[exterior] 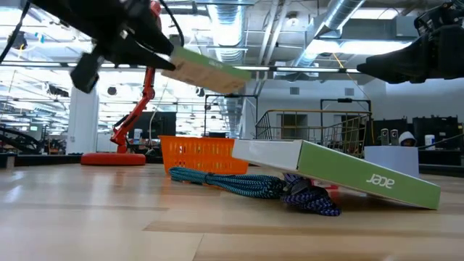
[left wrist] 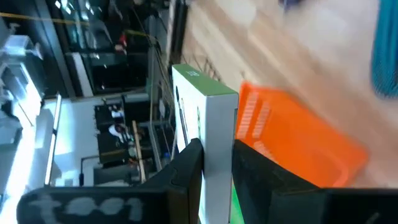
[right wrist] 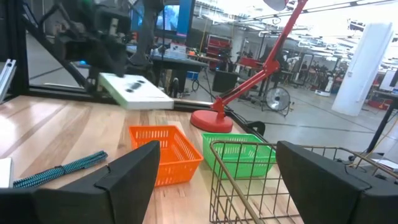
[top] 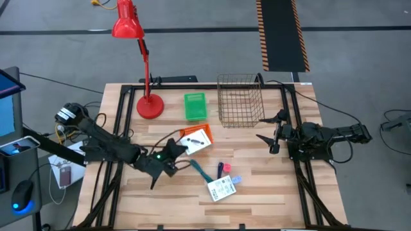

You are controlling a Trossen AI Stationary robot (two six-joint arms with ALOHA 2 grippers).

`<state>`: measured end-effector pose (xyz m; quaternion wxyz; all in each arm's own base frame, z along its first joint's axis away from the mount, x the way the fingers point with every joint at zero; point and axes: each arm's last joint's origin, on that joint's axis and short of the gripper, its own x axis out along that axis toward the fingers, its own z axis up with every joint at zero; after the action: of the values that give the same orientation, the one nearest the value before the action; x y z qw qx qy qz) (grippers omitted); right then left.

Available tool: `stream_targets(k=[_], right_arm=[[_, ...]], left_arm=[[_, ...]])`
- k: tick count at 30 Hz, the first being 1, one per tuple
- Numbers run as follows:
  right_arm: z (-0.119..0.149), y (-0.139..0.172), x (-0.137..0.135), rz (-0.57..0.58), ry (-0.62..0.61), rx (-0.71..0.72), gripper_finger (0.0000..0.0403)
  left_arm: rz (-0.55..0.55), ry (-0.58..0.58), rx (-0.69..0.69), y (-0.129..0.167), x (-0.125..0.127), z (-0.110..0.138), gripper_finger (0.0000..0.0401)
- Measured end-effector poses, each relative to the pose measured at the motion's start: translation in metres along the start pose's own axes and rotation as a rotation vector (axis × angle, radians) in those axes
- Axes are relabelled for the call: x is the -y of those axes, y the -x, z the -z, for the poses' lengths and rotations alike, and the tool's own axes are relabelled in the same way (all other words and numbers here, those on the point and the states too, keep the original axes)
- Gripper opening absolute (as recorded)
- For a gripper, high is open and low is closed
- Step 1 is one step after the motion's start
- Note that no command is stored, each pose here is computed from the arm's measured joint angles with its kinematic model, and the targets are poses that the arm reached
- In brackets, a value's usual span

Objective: Pick and place items into bin
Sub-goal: Put the top white box into the orange bin

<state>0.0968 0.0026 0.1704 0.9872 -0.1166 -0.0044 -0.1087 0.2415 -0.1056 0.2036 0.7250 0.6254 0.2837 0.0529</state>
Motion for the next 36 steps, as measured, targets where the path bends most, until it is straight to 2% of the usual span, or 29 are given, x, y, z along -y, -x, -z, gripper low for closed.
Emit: stream_targets(k=[5,13,21,26,36], right_arm=[[0.0,0.0,0.0,0.0,0.0,0.0,0.0317],[0.0,0.0,0.0,0.0,0.0,0.0,0.0317],[0.0,0.0,0.0,0.0,0.0,0.0,0.0317],[0.0,0.0,0.0,0.0,0.0,0.0,0.0317],[0.0,0.0,0.0,0.0,0.0,0.0,0.0317]], left_arm=[[0.083,-0.014,-0.027,-0.017,0.0,0.016,0.0063],[0.117,-0.014,-0.061,-0.033,-0.005,0.031,0.0039],[0.181,-0.049,-0.11,-0.041,-0.003,0.046,0.0057],[0.222,-0.052,-0.121,-0.042,0.0,0.05,0.0057],[0.226,-0.054,-0.118,-0.042,0.0,0.05,0.0053]])
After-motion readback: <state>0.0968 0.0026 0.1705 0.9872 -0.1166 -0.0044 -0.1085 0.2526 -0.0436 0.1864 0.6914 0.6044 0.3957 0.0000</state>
